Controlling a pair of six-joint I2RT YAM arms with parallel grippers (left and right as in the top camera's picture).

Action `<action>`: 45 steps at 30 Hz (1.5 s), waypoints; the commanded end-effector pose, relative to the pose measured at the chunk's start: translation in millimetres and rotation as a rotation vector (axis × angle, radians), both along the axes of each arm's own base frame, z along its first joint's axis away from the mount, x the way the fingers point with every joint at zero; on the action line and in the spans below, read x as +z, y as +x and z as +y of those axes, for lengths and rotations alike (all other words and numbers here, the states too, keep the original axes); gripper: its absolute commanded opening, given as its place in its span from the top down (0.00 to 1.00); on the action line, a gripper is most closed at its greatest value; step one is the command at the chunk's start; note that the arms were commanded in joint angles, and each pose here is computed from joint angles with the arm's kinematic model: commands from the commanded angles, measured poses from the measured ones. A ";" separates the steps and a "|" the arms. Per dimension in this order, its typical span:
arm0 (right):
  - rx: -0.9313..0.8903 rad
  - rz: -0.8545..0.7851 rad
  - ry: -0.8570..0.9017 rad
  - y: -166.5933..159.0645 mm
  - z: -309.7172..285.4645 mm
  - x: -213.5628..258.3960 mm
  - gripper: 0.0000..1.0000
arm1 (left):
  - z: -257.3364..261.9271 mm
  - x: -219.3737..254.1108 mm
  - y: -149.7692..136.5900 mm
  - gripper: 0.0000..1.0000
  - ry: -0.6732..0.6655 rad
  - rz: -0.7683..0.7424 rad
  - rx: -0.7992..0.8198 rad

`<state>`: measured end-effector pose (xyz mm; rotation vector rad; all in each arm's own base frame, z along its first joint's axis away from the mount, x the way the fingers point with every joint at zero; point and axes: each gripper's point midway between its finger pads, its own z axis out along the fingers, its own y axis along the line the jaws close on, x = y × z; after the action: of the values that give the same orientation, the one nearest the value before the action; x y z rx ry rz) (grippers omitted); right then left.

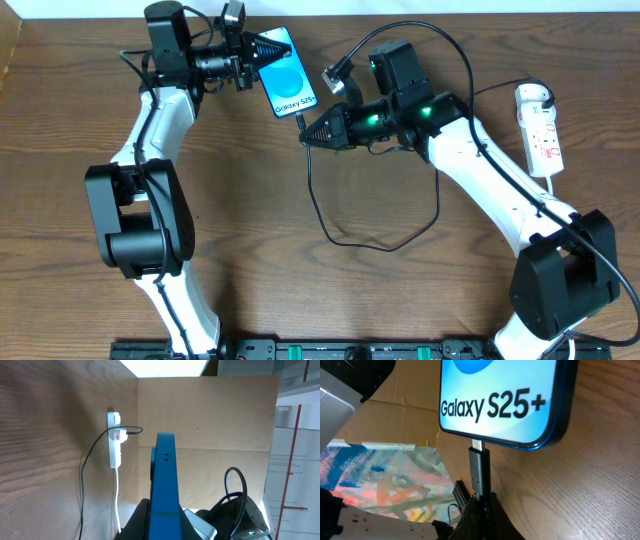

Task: Plug charger to phone and switch on socket

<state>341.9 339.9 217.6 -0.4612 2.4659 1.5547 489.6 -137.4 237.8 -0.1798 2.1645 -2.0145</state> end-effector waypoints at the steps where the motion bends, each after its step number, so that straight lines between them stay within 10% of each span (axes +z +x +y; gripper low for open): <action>1: -0.017 0.000 0.004 5.0 1.9 -1.1 0.99 | -5.3 16.6 -12.2 0.93 -0.020 -0.057 -0.069; 45: -0.023 0.028 0.072 15.6 4.7 5.3 0.90 | -4.6 19.2 -18.0 0.92 -0.030 -0.098 -0.103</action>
<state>349.7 348.2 221.8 -0.4161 2.4283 1.6425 491.2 -133.2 238.4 -0.1315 2.1406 -1.9816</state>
